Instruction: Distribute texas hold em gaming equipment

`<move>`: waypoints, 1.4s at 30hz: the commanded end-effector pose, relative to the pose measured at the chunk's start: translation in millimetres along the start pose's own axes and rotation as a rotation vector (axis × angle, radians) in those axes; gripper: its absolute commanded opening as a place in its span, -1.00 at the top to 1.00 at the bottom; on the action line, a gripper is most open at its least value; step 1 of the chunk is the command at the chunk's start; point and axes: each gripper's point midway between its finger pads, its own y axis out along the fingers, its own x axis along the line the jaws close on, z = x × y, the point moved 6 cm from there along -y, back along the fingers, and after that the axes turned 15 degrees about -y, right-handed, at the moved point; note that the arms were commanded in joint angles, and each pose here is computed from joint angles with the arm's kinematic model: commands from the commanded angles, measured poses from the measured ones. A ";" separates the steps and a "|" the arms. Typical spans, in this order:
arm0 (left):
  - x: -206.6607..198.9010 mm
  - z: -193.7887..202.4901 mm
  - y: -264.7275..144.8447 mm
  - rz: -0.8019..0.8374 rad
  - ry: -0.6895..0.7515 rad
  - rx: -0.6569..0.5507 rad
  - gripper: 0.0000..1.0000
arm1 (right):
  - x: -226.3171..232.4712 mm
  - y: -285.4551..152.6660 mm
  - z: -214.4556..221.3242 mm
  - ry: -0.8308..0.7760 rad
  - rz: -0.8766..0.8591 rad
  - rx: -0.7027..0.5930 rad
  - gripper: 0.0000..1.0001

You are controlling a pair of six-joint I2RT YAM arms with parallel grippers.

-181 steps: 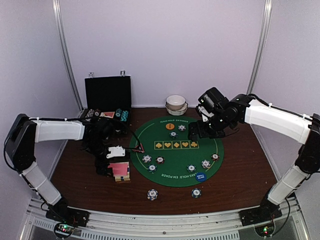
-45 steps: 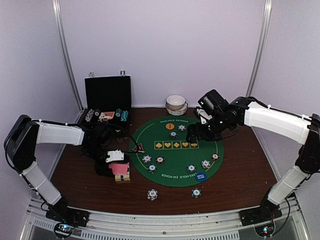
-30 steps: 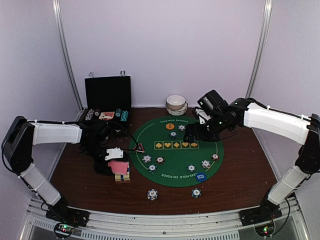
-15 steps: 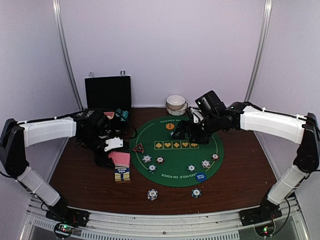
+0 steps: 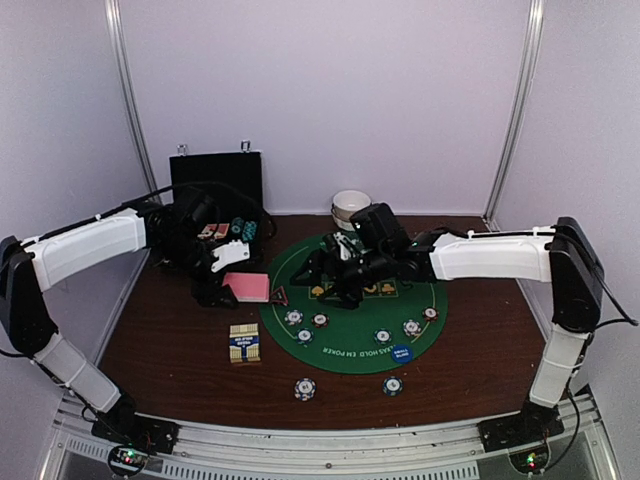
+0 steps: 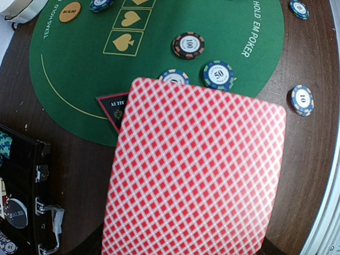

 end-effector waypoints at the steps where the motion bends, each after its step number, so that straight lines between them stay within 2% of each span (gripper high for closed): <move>1: -5.4 -17.0 -19.5 0.008 0.007 -0.069 1.00 | 38.1 13.6 -19.7 0.010 -0.202 -0.055 -0.86; 11: -8.5 -29.0 -28.2 0.019 0.007 -0.096 1.00 | 51.8 38.1 -29.7 0.058 -0.340 -0.076 -0.76; 27: -11.4 -41.9 -41.0 0.043 -0.004 -0.137 1.00 | 62.3 54.1 -37.2 0.094 -0.457 -0.065 -0.41; 31: -11.6 -45.1 -43.3 0.047 -0.007 -0.146 1.00 | 69.3 58.6 -39.5 0.104 -0.506 -0.063 -0.23; 38: -11.7 -48.7 -45.0 0.054 -0.007 -0.156 1.00 | 75.5 62.1 -40.7 0.113 -0.542 -0.055 0.29; 39: -12.1 -49.0 -45.9 0.054 -0.006 -0.159 0.92 | 76.9 61.2 -41.1 0.112 -0.547 -0.057 0.38; 40: -12.7 -49.6 -47.9 0.055 -0.003 -0.166 0.40 | 77.1 61.3 -41.4 0.114 -0.551 -0.058 0.48; 41: -13.7 -49.7 -49.3 0.057 0.000 -0.175 -0.39 | 76.5 61.4 -41.7 0.118 -0.554 -0.059 0.56; 42: -15.0 -50.1 -50.5 0.060 0.005 -0.182 -0.87 | 77.2 60.8 -42.6 0.120 -0.562 -0.060 0.62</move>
